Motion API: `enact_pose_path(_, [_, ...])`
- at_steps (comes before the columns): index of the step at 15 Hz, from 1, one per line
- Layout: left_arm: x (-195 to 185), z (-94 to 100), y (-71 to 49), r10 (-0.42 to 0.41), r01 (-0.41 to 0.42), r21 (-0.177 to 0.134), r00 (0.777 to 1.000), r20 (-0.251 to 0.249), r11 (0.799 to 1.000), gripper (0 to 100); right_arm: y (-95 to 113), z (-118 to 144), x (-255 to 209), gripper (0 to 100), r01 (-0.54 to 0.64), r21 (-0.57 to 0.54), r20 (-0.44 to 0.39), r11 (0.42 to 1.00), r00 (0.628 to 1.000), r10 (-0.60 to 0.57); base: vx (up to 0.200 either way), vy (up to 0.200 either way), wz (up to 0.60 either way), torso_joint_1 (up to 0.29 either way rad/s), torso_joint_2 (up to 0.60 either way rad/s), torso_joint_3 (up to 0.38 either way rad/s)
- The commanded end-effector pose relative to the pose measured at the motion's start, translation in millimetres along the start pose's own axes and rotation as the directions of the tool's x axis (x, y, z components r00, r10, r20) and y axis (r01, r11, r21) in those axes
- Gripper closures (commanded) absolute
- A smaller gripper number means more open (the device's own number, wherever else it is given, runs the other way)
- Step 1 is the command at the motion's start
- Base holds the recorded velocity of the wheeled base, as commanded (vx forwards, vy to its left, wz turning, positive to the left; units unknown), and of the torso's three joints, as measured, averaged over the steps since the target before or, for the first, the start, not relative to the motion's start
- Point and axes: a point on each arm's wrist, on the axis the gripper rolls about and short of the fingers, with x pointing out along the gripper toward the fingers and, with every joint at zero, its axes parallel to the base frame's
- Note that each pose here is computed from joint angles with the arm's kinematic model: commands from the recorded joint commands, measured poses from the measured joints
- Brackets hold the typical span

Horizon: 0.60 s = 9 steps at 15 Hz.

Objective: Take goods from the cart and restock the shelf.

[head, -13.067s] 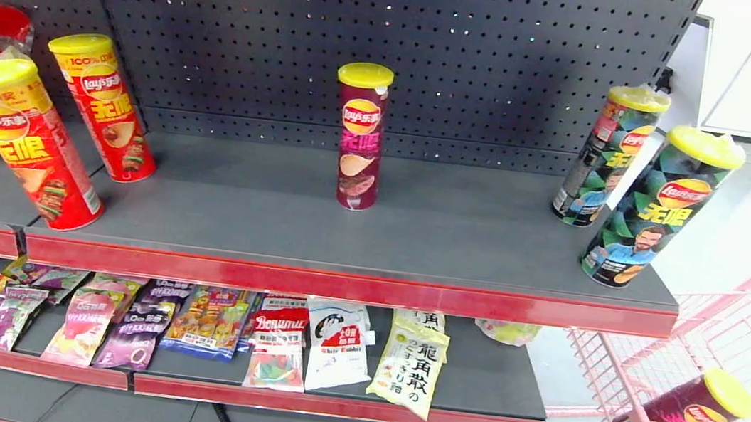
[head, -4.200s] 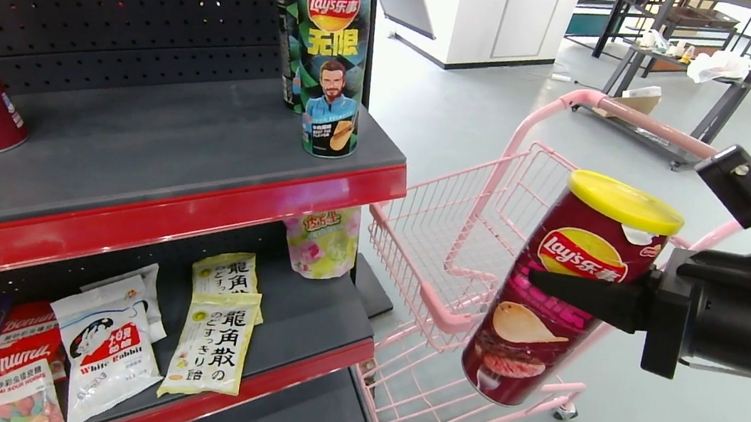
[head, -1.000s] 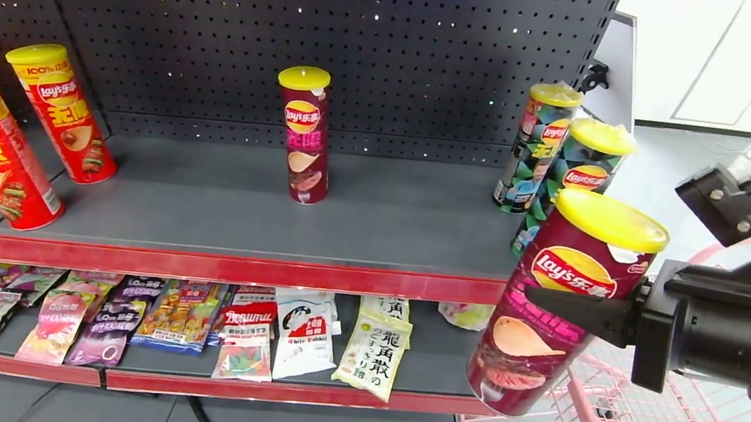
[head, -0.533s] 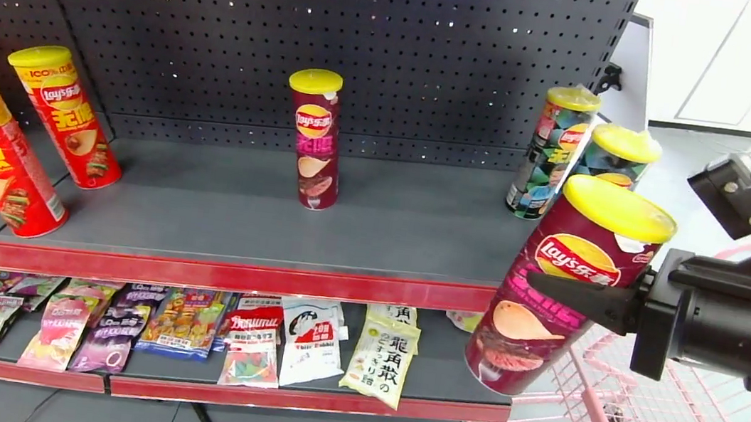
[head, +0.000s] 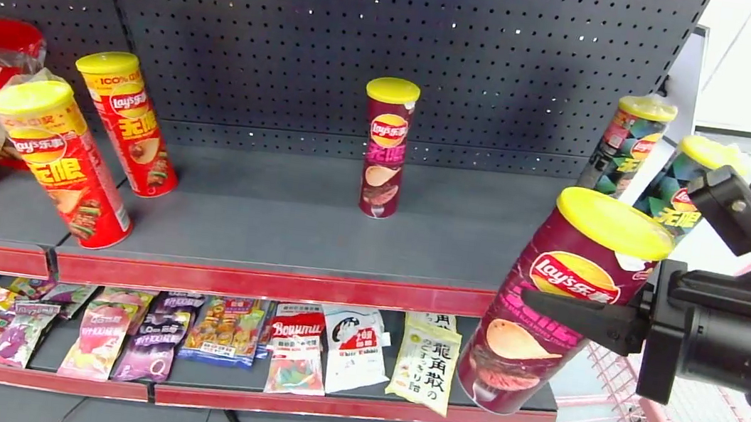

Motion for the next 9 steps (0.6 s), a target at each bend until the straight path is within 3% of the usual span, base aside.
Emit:
enact_pose_path(1, [0,0.0,0.0,0.0,0.0,0.0,1.0,0.001,1.0,0,0,0,-1,100,-0.001,-0.004,0.003,1.0,1.0,0.001,0.0,0.2,0.0,0.002,0.0,0.002])
enact_pose_path(7, [0,0.0,0.0,-0.003,0.003,0.0,1.0,0.001,1.0,0,5,-3,-14,100,0.006,-0.009,0.022,1.0,1.0,-0.006,0.0,0.0,0.0,0.0,0.0,0.0])
enact_pose_path(9, [0,0.0,0.0,-0.001,0.001,0.0,1.0,0.001,1.0,0,6,-2,-16,100,0.003,-0.012,0.029,1.0,1.0,-0.003,0.2,0.0,0.0,0.005,0.0,0.0])
